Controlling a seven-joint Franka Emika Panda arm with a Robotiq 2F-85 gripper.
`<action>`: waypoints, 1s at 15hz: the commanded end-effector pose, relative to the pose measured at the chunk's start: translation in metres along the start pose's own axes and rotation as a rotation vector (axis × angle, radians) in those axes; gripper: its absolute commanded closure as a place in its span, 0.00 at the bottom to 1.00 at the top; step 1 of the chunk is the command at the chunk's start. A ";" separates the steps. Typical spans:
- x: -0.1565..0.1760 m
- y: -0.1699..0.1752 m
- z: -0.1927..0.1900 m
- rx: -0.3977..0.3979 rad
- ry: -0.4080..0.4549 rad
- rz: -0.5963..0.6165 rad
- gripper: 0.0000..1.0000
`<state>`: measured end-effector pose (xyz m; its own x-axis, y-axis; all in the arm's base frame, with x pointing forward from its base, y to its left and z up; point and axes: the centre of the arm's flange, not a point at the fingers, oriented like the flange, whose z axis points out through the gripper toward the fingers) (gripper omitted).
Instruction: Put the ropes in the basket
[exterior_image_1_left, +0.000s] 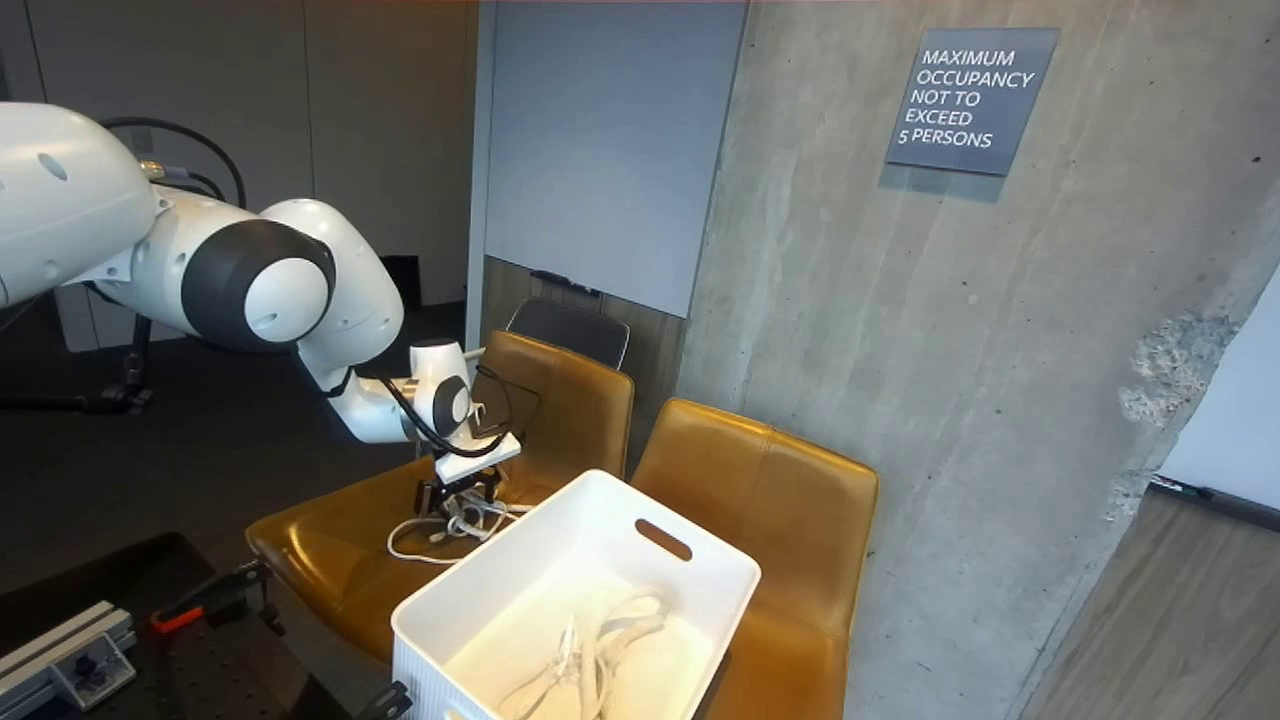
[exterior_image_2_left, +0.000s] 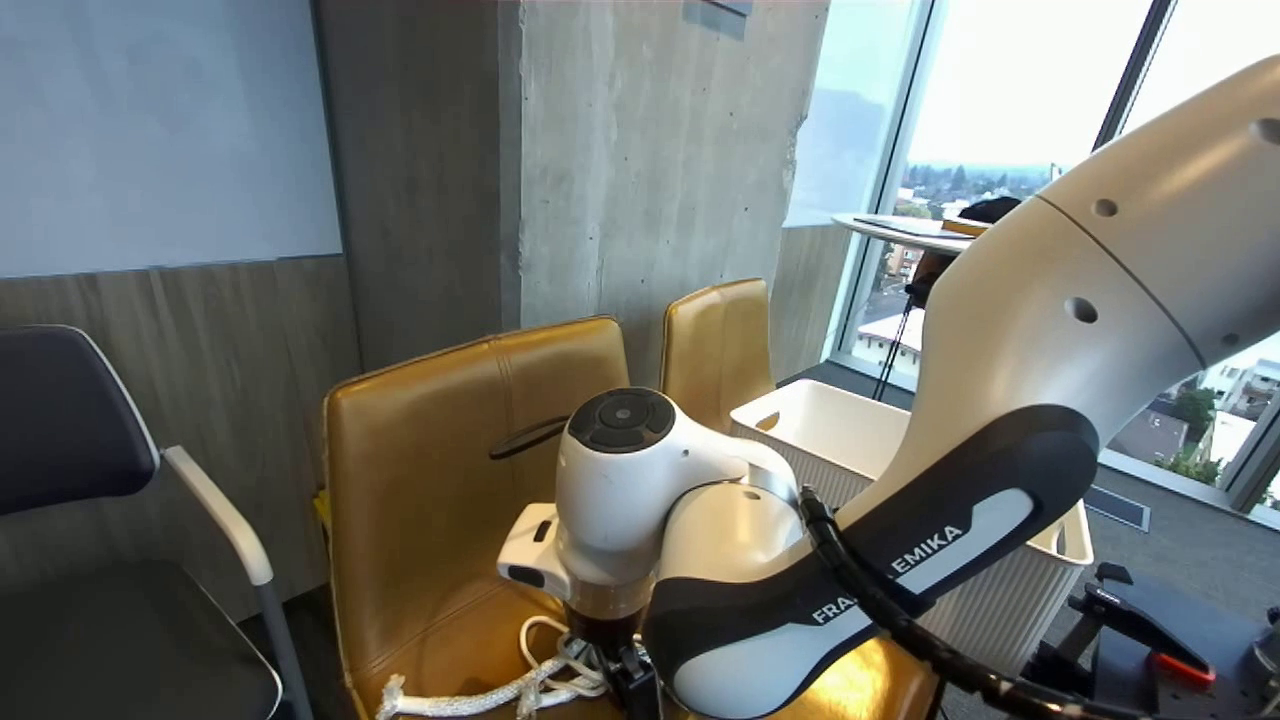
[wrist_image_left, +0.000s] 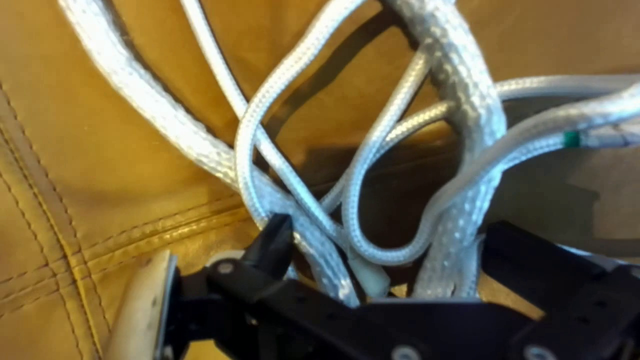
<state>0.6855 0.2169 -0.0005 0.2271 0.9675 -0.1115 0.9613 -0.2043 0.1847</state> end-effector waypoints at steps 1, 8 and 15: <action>0.008 0.011 0.023 0.015 -0.017 -0.009 0.26; 0.004 0.017 0.020 0.059 -0.033 0.038 0.79; -0.020 0.011 -0.060 0.126 -0.075 0.216 1.00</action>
<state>0.6991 0.2117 0.0125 0.3546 0.9236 -0.1456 0.9328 -0.3388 0.1228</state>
